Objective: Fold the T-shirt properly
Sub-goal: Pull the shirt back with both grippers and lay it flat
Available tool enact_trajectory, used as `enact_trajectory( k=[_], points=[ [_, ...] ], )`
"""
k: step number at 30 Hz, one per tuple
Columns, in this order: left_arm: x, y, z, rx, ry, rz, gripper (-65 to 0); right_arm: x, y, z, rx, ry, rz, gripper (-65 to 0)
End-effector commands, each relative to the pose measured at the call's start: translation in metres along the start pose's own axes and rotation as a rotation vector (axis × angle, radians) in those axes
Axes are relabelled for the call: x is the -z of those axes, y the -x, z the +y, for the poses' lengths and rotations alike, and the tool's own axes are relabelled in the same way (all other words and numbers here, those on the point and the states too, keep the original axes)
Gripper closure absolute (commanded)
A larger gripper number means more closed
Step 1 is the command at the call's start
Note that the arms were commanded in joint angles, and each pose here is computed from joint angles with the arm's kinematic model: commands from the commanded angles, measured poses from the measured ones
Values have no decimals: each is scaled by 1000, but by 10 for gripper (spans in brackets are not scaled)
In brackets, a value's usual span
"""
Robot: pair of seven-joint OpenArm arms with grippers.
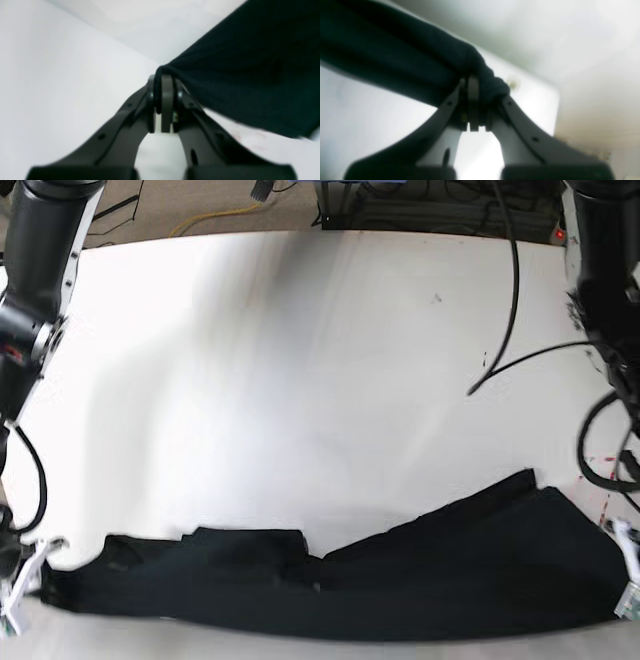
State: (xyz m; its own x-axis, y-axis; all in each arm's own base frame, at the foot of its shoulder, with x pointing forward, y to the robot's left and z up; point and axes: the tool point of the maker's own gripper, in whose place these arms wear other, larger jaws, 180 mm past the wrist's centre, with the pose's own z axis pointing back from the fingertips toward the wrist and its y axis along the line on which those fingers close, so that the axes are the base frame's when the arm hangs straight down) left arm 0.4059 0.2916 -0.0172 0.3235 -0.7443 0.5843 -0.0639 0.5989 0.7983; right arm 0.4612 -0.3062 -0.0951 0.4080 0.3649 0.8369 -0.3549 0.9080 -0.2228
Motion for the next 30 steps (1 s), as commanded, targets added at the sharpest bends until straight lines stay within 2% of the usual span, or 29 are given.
enact_trajectory(
  k=[1, 5, 13, 21, 24, 30],
  points=[
    [-2, 26, 0, -25, -16, 97, 0, -14, 7, -9, 0, 47, -17, 0],
    [-5, 69, -32, -31, 56, 245, 0, -20, 60, -2, 40, 59, 46, 0],
    [-25, 140, -110, 18, 242, 429, 0, -36, 147, 35, 135, 0, 138, 0],
    [-71, 212, -172, 91, 415, 604, 0, -58, 216, 87, 192, -28, 240, 0],
    [-91, 234, -189, 63, 458, 658, 0, -64, 231, 105, 196, -47, 272, 0],
    [-128, 273, -208, 23, 516, 691, 0, -91, 276, 124, 272, -50, 356, 0]
  ],
)
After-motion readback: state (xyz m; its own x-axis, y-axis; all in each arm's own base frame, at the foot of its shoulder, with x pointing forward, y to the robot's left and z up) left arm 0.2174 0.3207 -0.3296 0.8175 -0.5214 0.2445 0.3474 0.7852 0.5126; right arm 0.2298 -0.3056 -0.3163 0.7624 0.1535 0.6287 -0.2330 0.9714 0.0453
